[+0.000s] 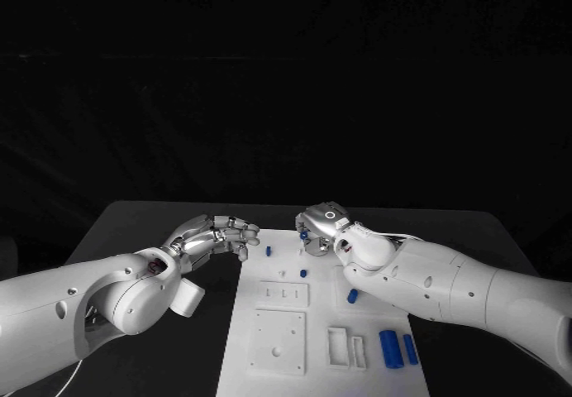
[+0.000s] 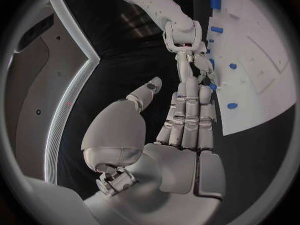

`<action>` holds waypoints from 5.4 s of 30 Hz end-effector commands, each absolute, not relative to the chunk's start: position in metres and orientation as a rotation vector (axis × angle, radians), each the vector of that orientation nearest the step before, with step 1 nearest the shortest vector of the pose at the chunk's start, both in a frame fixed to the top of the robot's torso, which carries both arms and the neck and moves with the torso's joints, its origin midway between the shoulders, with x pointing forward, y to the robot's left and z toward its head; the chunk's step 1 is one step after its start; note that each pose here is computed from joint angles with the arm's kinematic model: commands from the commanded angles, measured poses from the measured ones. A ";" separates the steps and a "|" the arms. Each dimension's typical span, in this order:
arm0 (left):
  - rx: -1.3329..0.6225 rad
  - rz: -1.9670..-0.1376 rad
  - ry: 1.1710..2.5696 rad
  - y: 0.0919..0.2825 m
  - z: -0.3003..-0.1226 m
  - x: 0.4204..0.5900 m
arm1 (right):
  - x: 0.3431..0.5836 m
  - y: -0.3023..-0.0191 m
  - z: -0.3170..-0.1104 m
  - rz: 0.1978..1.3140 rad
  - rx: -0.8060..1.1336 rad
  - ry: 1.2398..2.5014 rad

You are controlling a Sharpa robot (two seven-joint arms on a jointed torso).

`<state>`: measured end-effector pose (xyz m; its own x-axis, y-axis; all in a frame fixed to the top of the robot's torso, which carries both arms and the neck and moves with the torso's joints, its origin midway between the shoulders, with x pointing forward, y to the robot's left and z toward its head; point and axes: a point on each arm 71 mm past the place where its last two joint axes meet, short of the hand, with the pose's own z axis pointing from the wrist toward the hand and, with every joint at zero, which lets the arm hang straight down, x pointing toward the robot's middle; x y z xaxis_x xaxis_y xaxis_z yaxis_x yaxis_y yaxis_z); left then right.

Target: Assemble the parts on the task board

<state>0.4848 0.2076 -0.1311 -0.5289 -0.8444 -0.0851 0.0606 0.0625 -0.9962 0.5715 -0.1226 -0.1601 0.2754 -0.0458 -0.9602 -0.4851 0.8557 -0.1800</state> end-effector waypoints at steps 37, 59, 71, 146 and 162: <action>-0.787 -1.571 1.606 0.207 -0.129 0.485 | 0.575 -0.123 -0.161 0.342 -0.464 1.304; -0.794 -1.554 1.587 0.216 -0.127 0.486 | 0.551 -0.184 -0.107 0.436 -0.358 1.303; -0.795 -1.559 1.591 0.217 -0.127 0.487 | 0.557 -0.220 -0.116 0.388 -0.299 1.460; -0.798 -1.551 1.599 0.217 -0.129 0.491 | 0.573 -0.215 -0.141 0.261 -0.241 1.523; -0.803 -1.542 1.601 0.218 -0.129 0.491 | 0.572 -0.217 -0.147 0.272 -0.261 1.585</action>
<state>0.4917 0.2193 -0.1297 -0.5010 -0.8599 -0.0974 0.0614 0.0770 -0.9951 0.5730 -0.2158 -0.1422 0.0020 0.0192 -0.9998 -0.3297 0.9439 0.0175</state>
